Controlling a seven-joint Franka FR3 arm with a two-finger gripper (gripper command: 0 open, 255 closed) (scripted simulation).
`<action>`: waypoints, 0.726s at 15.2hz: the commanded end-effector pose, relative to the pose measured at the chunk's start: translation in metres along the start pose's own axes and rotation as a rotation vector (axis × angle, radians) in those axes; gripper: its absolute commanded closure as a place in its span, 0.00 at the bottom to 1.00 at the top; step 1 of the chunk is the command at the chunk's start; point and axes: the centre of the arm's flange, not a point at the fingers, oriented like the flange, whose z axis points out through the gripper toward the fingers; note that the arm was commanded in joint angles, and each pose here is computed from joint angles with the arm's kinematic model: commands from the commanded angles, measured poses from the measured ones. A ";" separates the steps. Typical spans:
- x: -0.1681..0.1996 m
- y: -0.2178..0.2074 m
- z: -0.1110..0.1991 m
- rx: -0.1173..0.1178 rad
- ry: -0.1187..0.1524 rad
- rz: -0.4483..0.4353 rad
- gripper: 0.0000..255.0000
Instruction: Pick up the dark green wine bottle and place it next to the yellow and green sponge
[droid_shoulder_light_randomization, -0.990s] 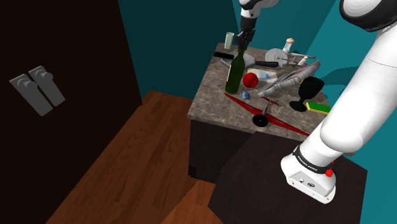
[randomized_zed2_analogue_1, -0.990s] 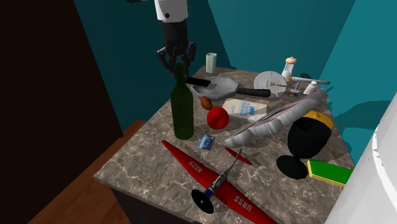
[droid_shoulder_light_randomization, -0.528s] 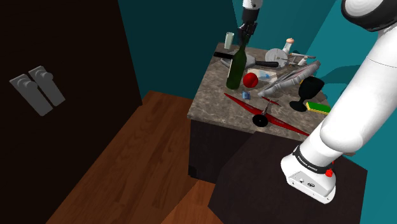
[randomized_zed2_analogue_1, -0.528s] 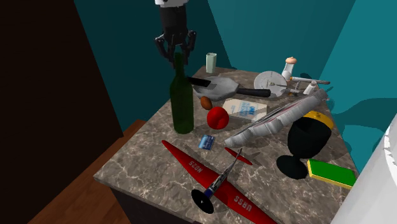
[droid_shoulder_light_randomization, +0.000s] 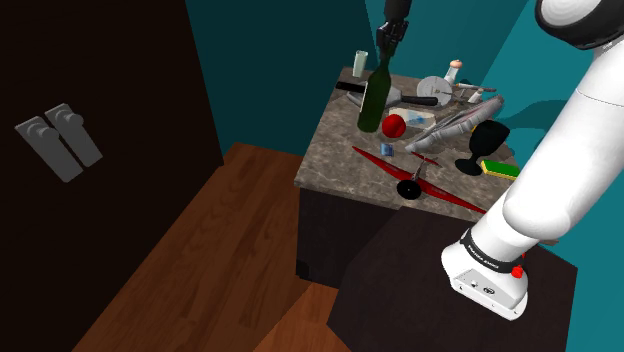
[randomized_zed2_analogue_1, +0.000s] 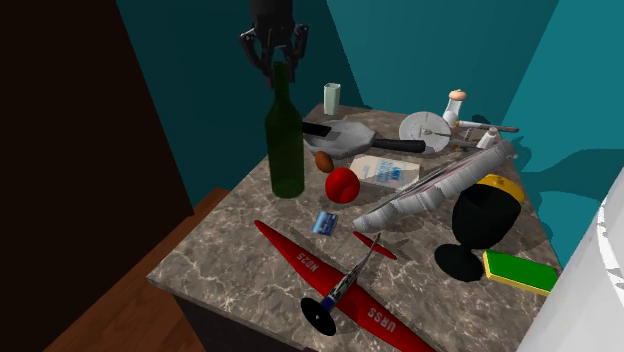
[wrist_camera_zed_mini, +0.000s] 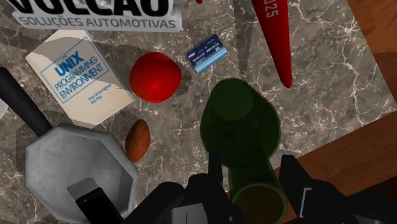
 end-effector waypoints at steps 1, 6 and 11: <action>-0.011 0.004 -0.011 0.000 0.000 0.000 1.00; -0.065 0.025 -0.043 0.000 0.000 0.000 1.00; -0.119 0.046 -0.075 0.000 0.000 0.000 1.00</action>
